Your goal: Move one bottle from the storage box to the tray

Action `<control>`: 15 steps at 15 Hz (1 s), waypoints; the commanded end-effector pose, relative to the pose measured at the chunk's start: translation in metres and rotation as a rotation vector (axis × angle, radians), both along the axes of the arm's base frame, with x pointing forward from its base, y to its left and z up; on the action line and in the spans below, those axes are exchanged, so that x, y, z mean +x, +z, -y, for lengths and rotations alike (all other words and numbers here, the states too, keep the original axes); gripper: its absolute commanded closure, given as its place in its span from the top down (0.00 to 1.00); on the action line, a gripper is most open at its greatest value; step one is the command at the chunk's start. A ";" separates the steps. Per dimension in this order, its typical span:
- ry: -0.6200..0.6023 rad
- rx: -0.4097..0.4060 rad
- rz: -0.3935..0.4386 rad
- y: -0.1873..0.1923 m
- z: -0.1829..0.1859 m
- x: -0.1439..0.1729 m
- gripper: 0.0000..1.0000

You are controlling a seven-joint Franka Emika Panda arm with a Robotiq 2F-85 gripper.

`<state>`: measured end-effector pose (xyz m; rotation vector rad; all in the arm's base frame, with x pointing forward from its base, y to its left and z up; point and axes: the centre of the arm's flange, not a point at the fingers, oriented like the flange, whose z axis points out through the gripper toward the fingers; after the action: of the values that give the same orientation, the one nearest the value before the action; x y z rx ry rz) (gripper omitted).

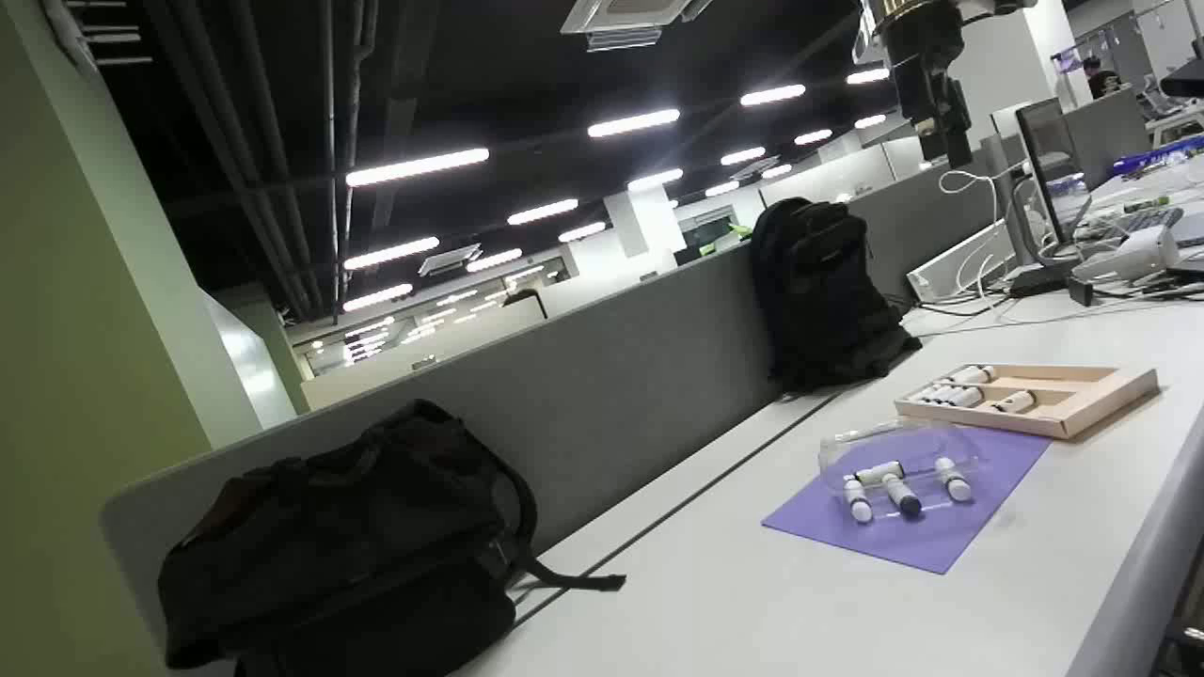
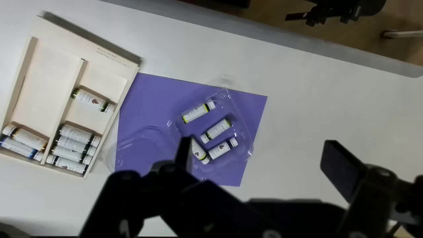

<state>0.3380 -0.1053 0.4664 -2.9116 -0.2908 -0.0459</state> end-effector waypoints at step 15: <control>0.237 -0.103 0.205 -0.054 -0.014 0.124 1.00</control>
<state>0.3944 -0.0986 0.4410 -2.9586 -0.5127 -0.2731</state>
